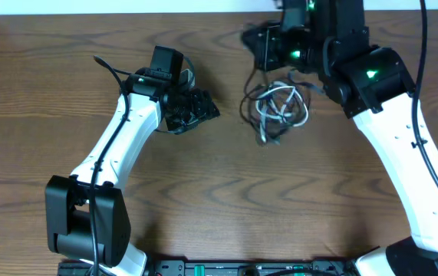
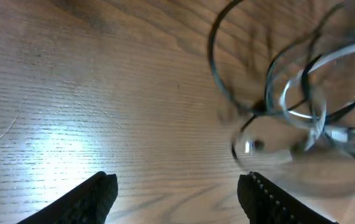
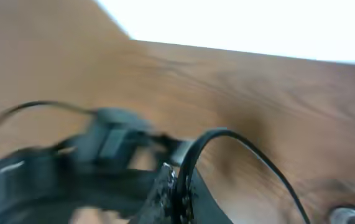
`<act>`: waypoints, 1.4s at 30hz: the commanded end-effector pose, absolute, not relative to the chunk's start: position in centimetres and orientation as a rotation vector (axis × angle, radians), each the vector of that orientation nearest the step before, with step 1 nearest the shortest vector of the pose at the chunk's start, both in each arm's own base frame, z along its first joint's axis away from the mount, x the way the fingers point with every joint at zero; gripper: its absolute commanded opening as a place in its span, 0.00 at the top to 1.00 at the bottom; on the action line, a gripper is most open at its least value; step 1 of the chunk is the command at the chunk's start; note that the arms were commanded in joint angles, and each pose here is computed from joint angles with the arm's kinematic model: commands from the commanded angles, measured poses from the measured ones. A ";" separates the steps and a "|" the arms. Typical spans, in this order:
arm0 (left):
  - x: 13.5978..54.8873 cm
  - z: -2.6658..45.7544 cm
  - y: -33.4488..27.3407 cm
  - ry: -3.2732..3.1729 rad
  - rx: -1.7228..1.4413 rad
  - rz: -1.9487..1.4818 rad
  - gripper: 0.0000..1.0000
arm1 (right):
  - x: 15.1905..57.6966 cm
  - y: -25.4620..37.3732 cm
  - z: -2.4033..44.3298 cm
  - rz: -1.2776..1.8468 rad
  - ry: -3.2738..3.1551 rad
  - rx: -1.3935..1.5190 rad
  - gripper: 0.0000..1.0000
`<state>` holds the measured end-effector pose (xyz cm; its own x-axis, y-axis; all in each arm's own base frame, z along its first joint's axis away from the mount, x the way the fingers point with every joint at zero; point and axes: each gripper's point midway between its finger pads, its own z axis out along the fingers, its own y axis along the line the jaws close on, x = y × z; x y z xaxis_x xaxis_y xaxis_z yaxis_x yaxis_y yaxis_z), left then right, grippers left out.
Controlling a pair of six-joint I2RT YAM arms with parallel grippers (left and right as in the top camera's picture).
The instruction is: Untangle cables
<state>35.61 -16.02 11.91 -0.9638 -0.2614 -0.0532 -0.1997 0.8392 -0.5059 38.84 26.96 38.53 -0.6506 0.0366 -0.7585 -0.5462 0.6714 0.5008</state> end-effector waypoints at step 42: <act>35.6 11.5 -15.3 2.908 -0.365 -0.718 0.31 | 32.8 17.7 72.1 1.031 1.106 -0.119 0.99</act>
<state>35.60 -15.58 11.68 -0.9617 -0.2679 -0.0584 -0.2076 0.8506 -0.4830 33.93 19.38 71.05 0.0316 0.5988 -0.8003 -0.7673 0.5276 0.3645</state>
